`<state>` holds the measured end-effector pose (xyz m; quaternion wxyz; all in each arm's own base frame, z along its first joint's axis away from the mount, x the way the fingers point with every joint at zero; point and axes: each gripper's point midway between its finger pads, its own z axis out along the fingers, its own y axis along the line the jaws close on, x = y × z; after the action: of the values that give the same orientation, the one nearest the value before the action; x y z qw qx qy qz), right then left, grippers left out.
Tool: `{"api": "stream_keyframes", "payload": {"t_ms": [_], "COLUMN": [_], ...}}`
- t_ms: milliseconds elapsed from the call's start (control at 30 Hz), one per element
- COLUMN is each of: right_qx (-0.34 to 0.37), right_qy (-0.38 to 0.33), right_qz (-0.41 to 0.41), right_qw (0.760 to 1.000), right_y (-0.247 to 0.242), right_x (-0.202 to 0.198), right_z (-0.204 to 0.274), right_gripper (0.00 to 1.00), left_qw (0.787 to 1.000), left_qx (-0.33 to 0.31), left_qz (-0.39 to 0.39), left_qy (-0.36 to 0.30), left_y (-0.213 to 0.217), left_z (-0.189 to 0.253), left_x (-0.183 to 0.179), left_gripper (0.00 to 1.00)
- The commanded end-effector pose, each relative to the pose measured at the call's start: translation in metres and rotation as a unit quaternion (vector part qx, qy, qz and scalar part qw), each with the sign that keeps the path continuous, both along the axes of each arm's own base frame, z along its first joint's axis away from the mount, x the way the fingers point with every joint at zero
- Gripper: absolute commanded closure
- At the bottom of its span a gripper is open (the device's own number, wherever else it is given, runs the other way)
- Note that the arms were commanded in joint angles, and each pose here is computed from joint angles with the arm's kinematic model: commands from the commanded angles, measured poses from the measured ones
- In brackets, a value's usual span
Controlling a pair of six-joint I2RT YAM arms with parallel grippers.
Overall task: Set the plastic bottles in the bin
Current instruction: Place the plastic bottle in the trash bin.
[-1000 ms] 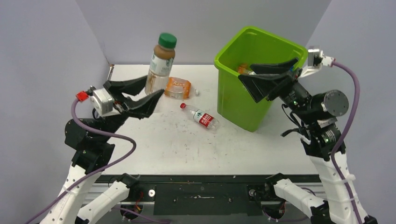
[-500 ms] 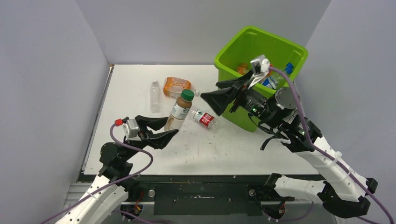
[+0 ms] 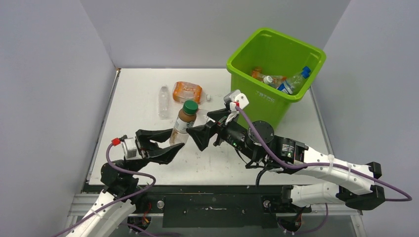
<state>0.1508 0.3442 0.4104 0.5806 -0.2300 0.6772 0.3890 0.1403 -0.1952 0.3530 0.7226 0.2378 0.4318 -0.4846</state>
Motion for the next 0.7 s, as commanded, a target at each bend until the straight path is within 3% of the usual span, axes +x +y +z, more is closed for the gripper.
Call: {"api": "stream_keyframes", "payload": {"t_ms": [0, 200, 667], "right_qx": [0.111, 0.088, 0.070], "right_qy": [-0.030, -0.036, 0.014], "right_qz": [-0.041, -0.009, -0.004], "right_qw": [0.993, 0.995, 0.997], "right_y": [-0.015, 0.010, 0.023], "right_x": [0.009, 0.006, 0.008], "right_z": [0.061, 0.071, 0.053], "right_gripper": [0.04, 0.02, 0.46], "left_qw": [1.000, 0.999, 0.998], "left_qx": [-0.003, 0.013, 0.021], "left_qz": [-0.006, -0.012, -0.030], "left_qy": [-0.022, -0.028, -0.043], "left_y": [-0.002, -0.006, -0.010], "left_z": [0.009, 0.004, 0.002], "left_x": [-0.004, -0.006, -0.013], "left_gripper": [1.00, 1.00, 1.00]}}
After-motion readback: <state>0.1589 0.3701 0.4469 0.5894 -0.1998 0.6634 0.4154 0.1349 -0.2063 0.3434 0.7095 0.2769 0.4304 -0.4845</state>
